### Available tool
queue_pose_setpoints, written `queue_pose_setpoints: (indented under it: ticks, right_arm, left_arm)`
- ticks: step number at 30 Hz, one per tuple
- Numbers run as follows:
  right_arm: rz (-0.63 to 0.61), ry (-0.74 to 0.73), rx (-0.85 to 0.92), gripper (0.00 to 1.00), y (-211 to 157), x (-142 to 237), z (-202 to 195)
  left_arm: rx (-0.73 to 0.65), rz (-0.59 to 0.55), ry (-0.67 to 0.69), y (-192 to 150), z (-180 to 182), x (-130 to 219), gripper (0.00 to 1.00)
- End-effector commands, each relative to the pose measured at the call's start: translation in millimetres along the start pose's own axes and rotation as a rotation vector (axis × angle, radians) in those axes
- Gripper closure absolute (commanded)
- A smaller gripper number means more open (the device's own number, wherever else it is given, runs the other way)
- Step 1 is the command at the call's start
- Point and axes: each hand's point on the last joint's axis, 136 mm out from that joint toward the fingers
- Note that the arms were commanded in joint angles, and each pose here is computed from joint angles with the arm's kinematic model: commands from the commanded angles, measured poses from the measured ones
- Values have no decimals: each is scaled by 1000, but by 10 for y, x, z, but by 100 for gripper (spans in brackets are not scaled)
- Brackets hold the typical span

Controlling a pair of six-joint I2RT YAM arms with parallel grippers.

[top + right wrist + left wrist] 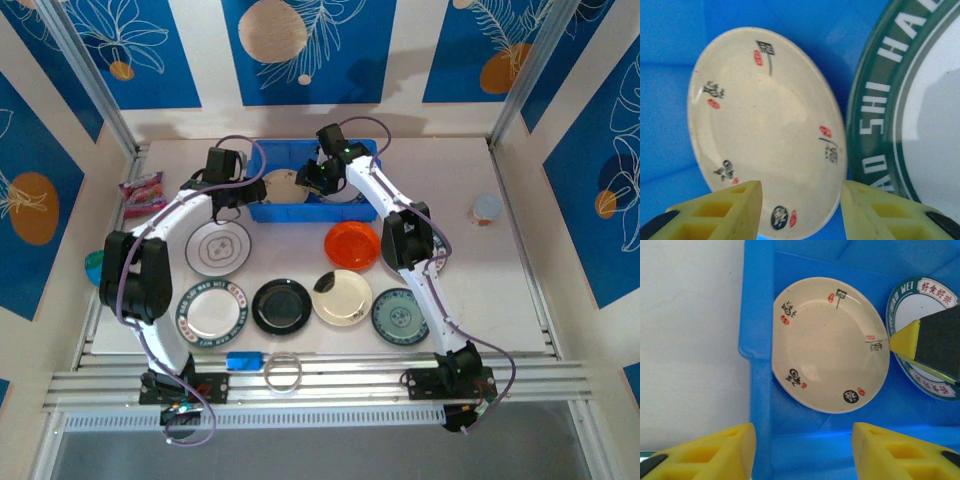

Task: Place the plates into the plastic bin on the countertop

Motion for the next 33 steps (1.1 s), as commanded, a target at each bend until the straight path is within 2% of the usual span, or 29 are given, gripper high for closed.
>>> queue_pose_setpoints:
  ticks: [1, 9, 15, 19, 25, 33]
  right_arm:
    - [-35, 94, 54, 54, 43, 441, 387]
    - [-89, 165, 99, 58, 45, 970, 596]
    - [-166, 188, 167, 60, -191, 1483, 573]
    - [-208, 156, 152, 60, -431, 1753, 256]
    - [-255, 84, 56, 62, -738, 2163, -457]
    - [-275, -17, -185, 63, -1107, 2466, -1671]
  left_arm:
    - [-30, -57, -14, 203, -118, 204, 43]
    - [-60, -93, -41, 273, -266, 357, 39]
    - [-62, -120, -108, 244, -494, 515, 38]
    - [-62, -147, -174, 215, -687, 685, 38]
    - [-80, -162, -272, 183, -991, 903, 38]
    - [-73, -140, -406, 111, -1281, 803, 38]
Point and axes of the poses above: each hand's point on the last joint's axis, 136 mm out from that joint toward the fingers, its own x axis back along the fingers, its own z axis along the line the jaws close on, y = z × x, and after that the axes turned 11 degrees about -x, right-handed
